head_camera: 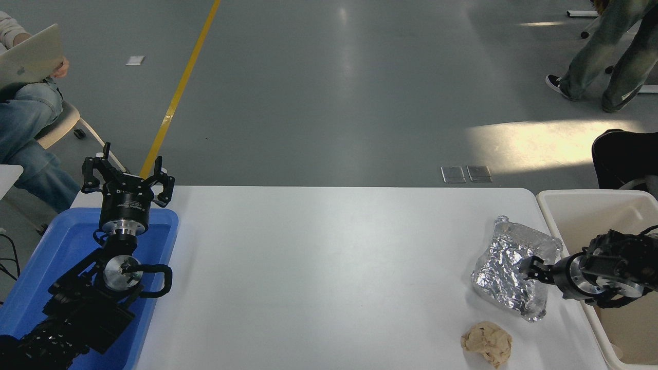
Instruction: Pick up foil plate and place in dustbin
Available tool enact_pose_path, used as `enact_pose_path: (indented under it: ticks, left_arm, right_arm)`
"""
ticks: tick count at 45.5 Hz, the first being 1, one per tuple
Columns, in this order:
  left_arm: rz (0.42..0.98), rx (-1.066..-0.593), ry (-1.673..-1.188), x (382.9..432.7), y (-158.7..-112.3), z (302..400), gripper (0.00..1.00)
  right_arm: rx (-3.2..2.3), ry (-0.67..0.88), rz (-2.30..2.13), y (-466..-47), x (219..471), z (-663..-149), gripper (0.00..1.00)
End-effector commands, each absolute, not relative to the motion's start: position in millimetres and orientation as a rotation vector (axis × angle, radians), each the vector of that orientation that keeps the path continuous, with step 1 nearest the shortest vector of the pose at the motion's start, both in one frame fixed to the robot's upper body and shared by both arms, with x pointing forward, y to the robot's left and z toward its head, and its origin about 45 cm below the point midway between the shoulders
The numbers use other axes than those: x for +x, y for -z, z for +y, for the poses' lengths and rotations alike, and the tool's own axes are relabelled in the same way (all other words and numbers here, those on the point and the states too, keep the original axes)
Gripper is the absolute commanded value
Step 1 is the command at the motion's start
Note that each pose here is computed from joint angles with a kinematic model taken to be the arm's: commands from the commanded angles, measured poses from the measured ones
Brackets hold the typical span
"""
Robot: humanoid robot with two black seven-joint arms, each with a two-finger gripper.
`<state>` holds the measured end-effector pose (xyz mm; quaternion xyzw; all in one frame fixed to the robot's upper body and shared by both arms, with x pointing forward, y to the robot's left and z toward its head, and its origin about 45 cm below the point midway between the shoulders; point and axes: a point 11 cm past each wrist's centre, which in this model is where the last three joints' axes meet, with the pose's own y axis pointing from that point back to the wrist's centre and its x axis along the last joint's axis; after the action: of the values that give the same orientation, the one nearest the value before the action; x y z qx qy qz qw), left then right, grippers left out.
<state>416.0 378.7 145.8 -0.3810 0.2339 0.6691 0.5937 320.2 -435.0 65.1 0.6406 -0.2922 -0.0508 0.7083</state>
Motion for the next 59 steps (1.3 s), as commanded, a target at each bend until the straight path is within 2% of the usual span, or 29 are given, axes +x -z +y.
enact_pose_path:
  ticks: [1,3,5,6,8,9,25,38,47,48,59]
  left_arm:
    - [0.543,-0.886,-1.554,416.5,-146.3,378.4,0.99]
    - [0.543,-0.886,-1.554,416.5,-146.3,378.4,0.99]
    - [0.542,-0.884,-1.553,416.5,-146.3,378.3,0.99]
    - [0.542,-0.884,-1.553,416.5,-146.3,378.3,0.99]
    - [0.542,-0.884,-1.553,416.5,-146.3,378.3,0.99]
    - [0.542,-0.884,-1.553,416.5,-146.3,378.3,0.99]
    - [0.542,-0.884,-1.553,416.5,-146.3,378.3,0.99]
    - [0.542,-0.884,-1.553,416.5,-146.3,378.3,0.99]
    - [0.544,-0.881,-1.555,416.0,-145.5,378.4,0.99]
    - [0.543,-0.882,-1.554,416.0,-145.8,379.1,0.99]
    - [0.542,-0.88,-1.554,416.0,-145.9,379.0,0.99]
  right_arm:
    - [1.418,0.066,-0.62,-56,321,-429,0.7]
    - [1.414,0.054,-0.61,-55,322,-428,0.62]
    - [1.412,0.046,-0.595,-52,320,-427,0.47]
    - [1.412,0.042,-0.585,-51,320,-426,0.37]
    - [1.409,0.036,-0.571,-52,320,-427,0.1]
    - [1.41,0.034,-0.562,-51,320,-426,0.0]
    - [1.408,0.02,-0.571,-59,327,-429,0.0]
    - [1.442,0.0,-0.591,-76,343,-418,0.0]
    - [1.496,0.033,-0.606,-123,341,-423,0.0]
    - [1.51,0.043,-0.611,-139,338,-425,0.0]
    - [1.547,0.051,-0.594,-213,322,-429,0.0]
